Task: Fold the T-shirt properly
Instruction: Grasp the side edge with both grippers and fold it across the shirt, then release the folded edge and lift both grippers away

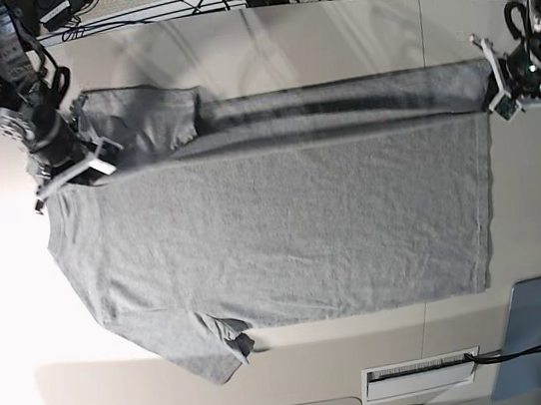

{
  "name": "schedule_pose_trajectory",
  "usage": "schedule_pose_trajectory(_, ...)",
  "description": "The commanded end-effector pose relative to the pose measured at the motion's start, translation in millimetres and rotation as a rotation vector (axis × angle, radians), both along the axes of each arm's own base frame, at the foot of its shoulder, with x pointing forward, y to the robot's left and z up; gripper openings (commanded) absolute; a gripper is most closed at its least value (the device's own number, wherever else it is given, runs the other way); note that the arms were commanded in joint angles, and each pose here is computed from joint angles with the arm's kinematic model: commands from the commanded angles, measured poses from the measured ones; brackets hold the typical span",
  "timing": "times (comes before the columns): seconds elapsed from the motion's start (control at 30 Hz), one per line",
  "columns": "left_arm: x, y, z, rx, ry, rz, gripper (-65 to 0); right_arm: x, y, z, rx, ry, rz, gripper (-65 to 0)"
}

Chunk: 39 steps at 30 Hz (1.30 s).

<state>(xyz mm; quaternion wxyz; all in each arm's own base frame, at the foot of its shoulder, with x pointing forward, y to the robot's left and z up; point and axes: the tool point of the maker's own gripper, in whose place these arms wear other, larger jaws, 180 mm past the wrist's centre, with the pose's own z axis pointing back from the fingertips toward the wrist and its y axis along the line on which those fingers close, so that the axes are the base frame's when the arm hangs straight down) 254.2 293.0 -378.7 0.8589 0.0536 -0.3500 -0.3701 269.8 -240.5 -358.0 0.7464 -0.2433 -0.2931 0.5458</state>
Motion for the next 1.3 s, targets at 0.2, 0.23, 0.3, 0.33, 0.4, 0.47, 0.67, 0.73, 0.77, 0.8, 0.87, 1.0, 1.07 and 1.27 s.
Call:
schedule_pose_trajectory(0.2,46,1,23,-0.038,-0.101,0.012,-65.0,38,-7,21,-0.061,-0.100,-0.011,-65.0)
schedule_pose_trajectory(0.23,49,-3,25,-0.049,-0.106,0.007,-65.0,41,-7,24,-0.062,-0.110,-0.012,-65.0)
schedule_pose_trajectory(0.3,54,-6,26,-0.061,-0.116,0.007,-65.0,47,-7,29,-0.061,-0.127,-0.012,-65.0)
schedule_pose_trajectory(0.33,55,-7,27,-0.065,-0.120,0.009,-65.0,48,-7,31,-0.061,-0.132,-0.013,-65.0)
schedule_pose_trajectory(0.4,58,-7,29,-0.068,-0.129,0.011,-65.0,51,-6,33,-0.056,-0.142,-0.008,-65.0)
schedule_pose_trajectory(0.47,64,-7,34,-0.068,-0.143,0.010,-65.0,54,-4,36,-0.046,-0.156,-0.002,-65.0)
schedule_pose_trajectory(0.67,68,-7,37,-0.068,-0.155,0.013,-65.0,56,-3,39,-0.043,-0.165,0.002,-65.0)
schedule_pose_trajectory(0.73,67,-8,36,-0.072,-0.151,0.008,-65.0,57,-3,39,-0.043,-0.167,0.002,-65.0)
schedule_pose_trajectory(0.77,67,-10,36,-0.078,-0.148,0.005,-65.0,57,-3,40,-0.043,-0.168,0.002,-65.0)
schedule_pose_trajectory(0.8,67,-10,36,-0.079,-0.148,0.005,-65.0,57,-3,40,-0.043,-0.168,0.002,-65.0)
schedule_pose_trajectory(0.87,67,-9,37,-0.078,-0.151,0.007,-65.0,57,-3,40,-0.043,-0.168,0.002,-65.0)
schedule_pose_trajectory(1.0,67,-10,37,-0.086,-0.151,0.008,-65.0,57,-3,39,-0.039,-0.167,0.001,-65.0)
schedule_pose_trajectory(1.07,68,-12,38,-0.105,-0.153,0.012,-65.0,56,0,38,-0.011,-0.160,-0.001,-65.0)
schedule_pose_trajectory(1.27,69,-12,40,-0.110,-0.157,0.015,-43.0,65,2,48,0.034,-0.206,-0.028,-39.9)
